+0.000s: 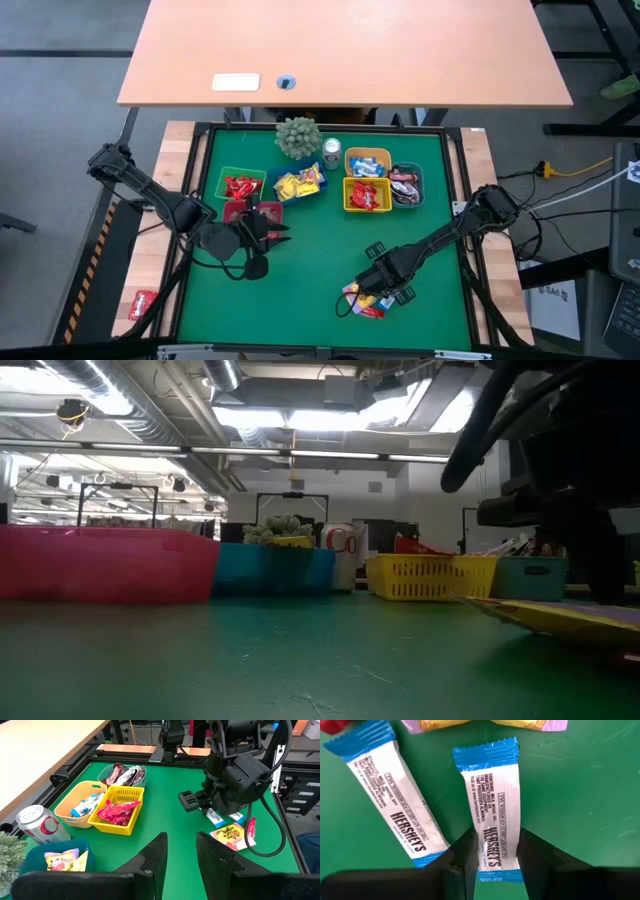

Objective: Sort candy
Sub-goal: Put the blue chocolate bar into the orange bin

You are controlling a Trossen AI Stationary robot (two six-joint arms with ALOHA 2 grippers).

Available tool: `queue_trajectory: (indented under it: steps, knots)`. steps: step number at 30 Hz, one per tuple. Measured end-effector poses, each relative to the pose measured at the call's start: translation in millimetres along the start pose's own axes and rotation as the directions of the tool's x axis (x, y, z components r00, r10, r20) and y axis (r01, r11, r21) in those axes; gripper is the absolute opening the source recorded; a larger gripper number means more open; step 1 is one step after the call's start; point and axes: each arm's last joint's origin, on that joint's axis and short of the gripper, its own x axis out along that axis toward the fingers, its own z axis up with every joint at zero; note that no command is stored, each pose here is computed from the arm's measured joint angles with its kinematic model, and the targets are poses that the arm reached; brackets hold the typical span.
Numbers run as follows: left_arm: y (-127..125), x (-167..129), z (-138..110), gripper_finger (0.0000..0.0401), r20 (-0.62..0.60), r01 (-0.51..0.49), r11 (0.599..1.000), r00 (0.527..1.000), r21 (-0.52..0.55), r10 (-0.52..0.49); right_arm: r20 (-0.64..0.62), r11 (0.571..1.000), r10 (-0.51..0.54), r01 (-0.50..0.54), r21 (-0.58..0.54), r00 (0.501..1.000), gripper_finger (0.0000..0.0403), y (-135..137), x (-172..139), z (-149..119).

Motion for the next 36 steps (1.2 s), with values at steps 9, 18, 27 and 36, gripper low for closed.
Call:
queue_trajectory:
  steps: [9, 18, 27, 36]
  knots:
    - [0, 0, 0, 0.0092, 0.000, 0.000, 1.000, 1.000, 0.000, 0.000, 0.001, 1.000, 0.000, 0.000, 0.024, 1.000, 0.0112, 0, 0, 0]
    - [0, 0, 0, 0.0092, 0.000, 0.000, 1.000, 1.000, 0.000, 0.000, 0.088, 0.998, -0.011, 0.006, 0.059, 0.996, 0.0111, -4, -31, -7]
    - [0, 0, 0, 0.0092, 0.000, 0.000, 1.000, 1.000, 0.000, 0.000, 0.196, 0.964, -0.219, 0.181, 0.195, 0.956, 0.0111, -39, -93, -42]
    - [4, 3, 2, 0.0092, 0.001, -0.018, 1.000, 1.000, -0.009, 0.018, 0.133, 0.806, -0.541, 0.467, 0.364, 0.831, 0.0111, -105, -138, -91]
